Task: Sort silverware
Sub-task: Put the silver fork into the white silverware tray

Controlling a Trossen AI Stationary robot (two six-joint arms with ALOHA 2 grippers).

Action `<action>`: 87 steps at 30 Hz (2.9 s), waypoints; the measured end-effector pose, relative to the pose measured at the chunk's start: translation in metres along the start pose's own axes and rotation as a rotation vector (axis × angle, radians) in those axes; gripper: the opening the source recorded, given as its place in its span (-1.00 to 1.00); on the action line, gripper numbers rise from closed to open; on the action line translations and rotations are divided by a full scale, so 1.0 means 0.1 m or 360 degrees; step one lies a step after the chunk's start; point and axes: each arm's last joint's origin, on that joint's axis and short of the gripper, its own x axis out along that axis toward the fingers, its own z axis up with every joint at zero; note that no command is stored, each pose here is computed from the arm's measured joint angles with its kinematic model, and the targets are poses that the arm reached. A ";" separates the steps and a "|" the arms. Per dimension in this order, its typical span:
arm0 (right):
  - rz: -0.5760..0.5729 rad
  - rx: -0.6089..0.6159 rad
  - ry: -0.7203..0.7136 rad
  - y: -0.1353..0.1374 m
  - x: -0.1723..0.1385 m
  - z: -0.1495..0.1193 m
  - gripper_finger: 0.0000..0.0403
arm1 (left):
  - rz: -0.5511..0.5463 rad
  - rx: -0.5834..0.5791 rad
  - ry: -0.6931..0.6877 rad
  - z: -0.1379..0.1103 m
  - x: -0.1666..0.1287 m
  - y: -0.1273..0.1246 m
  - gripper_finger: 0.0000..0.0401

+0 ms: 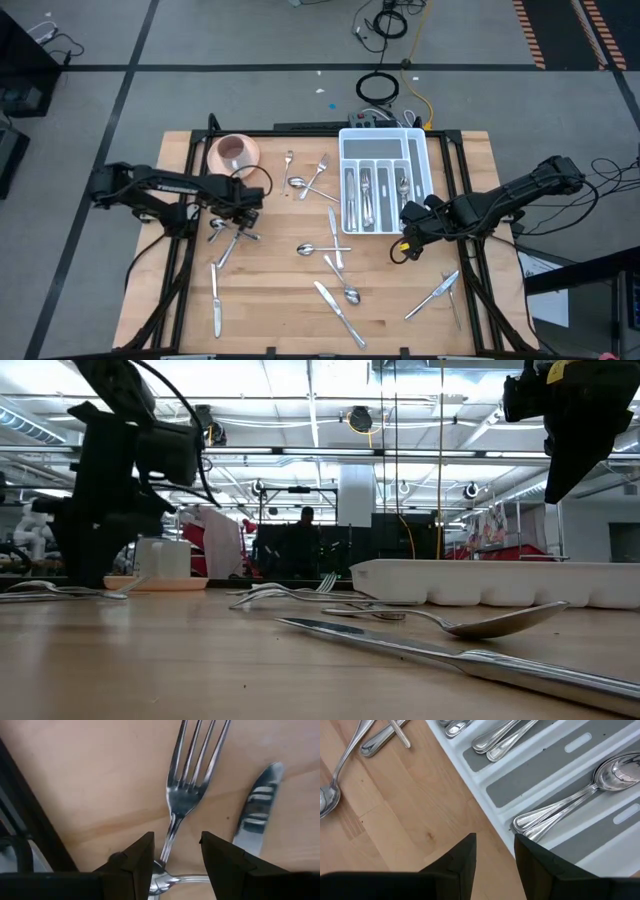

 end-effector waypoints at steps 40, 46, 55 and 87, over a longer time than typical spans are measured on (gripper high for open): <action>0.0039 0.0015 -0.0030 0.03 0.00 0.02 -0.38 | -0.0004 0.0104 -0.0361 0.26 -0.04 -0.37 -0.93; 0.0048 0.0019 -0.0038 0.03 0.00 0.02 -0.38 | -0.0006 0.0040 -0.0414 0.37 -0.13 -0.36 -0.93; 0.0065 0.0031 -0.0056 0.04 0.00 0.03 -0.38 | -0.0088 -0.0066 -0.0448 0.60 -0.52 -0.40 -0.93; 0.0192 0.0559 0.0050 0.10 -0.06 -0.04 -0.38 | -0.1088 -0.0237 -0.0780 1.56 -1.50 -1.76 -0.93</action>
